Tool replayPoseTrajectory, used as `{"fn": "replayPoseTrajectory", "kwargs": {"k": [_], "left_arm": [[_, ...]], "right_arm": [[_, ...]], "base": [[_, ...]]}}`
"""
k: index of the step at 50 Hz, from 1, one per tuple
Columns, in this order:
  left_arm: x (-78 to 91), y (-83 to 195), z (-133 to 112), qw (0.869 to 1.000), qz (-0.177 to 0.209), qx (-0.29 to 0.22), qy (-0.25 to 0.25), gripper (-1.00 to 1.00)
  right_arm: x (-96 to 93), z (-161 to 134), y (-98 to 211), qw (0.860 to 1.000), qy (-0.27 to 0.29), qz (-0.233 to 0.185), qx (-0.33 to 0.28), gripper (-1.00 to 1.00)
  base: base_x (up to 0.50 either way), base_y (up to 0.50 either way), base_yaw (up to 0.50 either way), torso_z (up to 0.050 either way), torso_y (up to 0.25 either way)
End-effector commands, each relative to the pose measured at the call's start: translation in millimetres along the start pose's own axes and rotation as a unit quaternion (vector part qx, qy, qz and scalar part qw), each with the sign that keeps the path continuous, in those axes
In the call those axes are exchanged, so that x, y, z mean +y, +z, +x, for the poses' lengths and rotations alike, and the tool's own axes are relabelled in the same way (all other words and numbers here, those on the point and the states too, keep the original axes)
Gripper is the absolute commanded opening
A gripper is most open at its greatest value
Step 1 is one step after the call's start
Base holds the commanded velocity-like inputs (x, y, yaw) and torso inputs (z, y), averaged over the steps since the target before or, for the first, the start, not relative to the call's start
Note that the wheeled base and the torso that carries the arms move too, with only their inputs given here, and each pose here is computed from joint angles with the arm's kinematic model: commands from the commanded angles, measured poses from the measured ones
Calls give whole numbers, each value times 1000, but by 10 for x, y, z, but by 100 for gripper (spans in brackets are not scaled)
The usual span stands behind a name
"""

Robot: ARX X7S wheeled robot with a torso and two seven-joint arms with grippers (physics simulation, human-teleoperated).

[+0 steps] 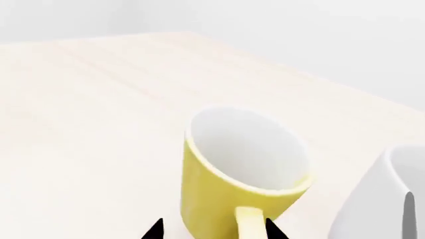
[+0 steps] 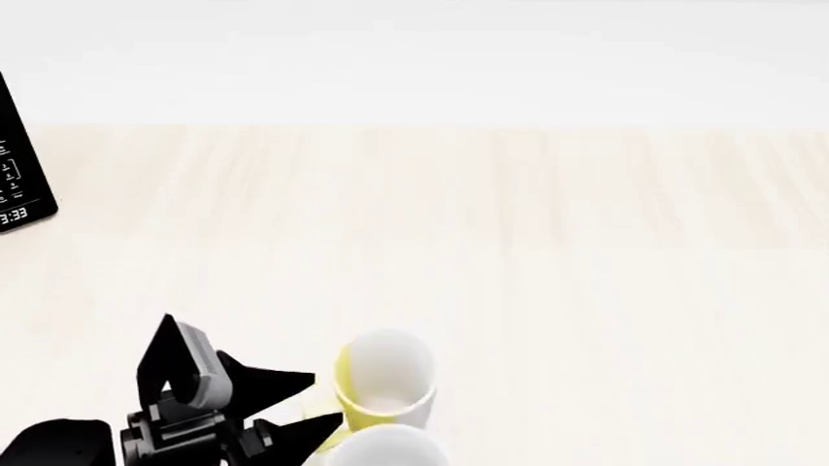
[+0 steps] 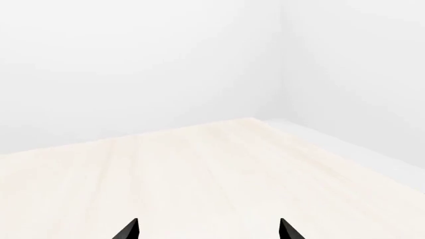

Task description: Put the yellow and white mug to the front of the white mug.

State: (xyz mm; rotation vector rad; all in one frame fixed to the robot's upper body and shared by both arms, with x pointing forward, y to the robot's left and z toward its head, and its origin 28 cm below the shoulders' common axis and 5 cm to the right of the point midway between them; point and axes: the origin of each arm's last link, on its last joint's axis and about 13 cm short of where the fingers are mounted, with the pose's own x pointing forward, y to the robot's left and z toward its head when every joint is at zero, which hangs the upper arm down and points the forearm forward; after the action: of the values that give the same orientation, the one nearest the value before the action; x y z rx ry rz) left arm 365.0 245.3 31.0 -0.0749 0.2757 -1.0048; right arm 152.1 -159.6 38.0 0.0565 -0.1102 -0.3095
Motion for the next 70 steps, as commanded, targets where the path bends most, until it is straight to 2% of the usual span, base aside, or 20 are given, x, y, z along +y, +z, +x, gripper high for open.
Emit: {"fn": "replayPoseTrajectory", "kwargs": {"k": [1,26,29,33,39,46,52,61,66,68,69,70], "left_arm": [[-11,-26,3,1000,-4,8,0,100],[7,-10,-18,999,-25,-19,-12,100],[15,6,-21,999,-33,-31,-19,100],[39,54,-33,995,-53,-71,-43,100],[48,70,-39,994,-52,-79,-48,100],[71,111,-57,987,-76,-121,-67,100],[90,149,-68,983,-79,-145,-77,100],[112,264,-62,973,-61,-194,-106,100],[-9,367,-156,970,-43,-215,-108,100],[-77,394,-206,969,-25,-224,-105,100],[-113,413,-233,970,-13,-225,-89,100],[-161,413,-269,967,-13,-231,-104,100]], "right_arm": [[-3,0,0,1000,0,1,0,100],[-1,-1,0,1000,1,1,0,100],[-2,2,-1,1000,1,1,0,100],[-3,2,-1,1000,0,2,0,100],[5,2,-2,1000,2,1,0,100],[4,5,-2,1000,2,1,1,100],[0,2,-1,1000,1,2,0,100],[6,-3,12,1000,2,2,-2,100],[2,-15,29,1000,2,3,-4,100],[1,-24,46,1000,2,3,-7,100],[4,-25,56,1000,3,4,-10,100],[7,-27,62,1000,3,4,-11,100]], "base": [[0,0,0,0,0],[0,0,0,0,0],[0,0,0,0,0],[0,0,0,0,0],[0,0,0,0,0],[0,0,0,0,0],[0,0,0,0,0],[0,0,0,0,0],[0,0,0,0,0],[0,0,0,0,0],[0,0,0,0,0],[0,0,0,0,0]]}}
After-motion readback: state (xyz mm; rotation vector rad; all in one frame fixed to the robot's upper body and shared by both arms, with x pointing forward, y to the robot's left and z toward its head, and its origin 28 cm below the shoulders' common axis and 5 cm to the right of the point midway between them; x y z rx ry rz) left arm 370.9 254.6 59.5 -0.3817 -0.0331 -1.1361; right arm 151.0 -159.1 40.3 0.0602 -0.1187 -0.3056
